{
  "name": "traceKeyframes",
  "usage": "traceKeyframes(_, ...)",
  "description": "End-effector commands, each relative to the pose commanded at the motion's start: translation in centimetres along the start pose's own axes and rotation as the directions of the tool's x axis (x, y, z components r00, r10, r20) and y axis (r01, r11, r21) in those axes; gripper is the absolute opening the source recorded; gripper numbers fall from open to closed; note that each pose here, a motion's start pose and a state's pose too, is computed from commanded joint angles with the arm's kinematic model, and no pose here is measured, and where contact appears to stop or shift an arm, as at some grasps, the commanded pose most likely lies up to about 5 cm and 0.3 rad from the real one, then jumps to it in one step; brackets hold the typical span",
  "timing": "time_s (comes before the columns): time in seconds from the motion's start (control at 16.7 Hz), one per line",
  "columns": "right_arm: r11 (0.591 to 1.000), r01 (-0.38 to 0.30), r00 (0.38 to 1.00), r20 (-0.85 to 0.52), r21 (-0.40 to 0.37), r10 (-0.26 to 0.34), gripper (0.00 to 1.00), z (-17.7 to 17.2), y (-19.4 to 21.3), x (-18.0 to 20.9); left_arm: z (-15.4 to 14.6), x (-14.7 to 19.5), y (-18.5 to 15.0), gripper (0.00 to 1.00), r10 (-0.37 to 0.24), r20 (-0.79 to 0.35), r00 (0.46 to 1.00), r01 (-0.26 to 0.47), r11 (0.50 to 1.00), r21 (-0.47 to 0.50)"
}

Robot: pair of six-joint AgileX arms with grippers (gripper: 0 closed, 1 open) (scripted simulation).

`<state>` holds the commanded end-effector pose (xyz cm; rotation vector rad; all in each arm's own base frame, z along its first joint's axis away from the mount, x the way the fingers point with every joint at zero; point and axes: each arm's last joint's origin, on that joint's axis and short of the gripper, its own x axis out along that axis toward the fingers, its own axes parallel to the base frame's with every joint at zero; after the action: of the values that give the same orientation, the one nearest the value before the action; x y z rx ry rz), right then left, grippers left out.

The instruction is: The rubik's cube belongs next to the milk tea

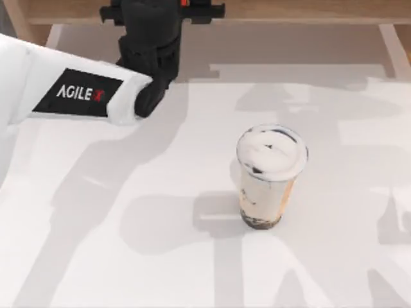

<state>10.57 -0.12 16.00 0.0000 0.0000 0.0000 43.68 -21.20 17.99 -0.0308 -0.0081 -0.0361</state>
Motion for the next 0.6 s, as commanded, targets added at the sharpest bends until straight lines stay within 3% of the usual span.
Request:
traceKeyframes(0.3, 1.000, 0.000, 1.000, 0.000, 0.000, 0.000, 1.00, 0.0, 0.0, 0.0, 6.7, -0.3, -0.2, 0.00, -0.122, -0.034, 0.992, 0.114, 0.979, -0.166)
traceKeyframes(0.48, 1.000, 0.000, 1.000, 0.000, 0.000, 0.000, 1.00, 0.0, 0.0, 0.0, 8.8, -1.6, -0.6, 0.00, -0.225, -0.197, 0.954, 0.172, 0.952, -0.252)
traceKeyframes(0.6, 1.000, 0.000, 1.000, 0.000, 0.000, 0.000, 1.00, 0.0, 0.0, 0.0, 8.8, -2.9, -0.8, 0.00, -0.278, -0.375, 0.884, 0.170, 0.940, -0.296)
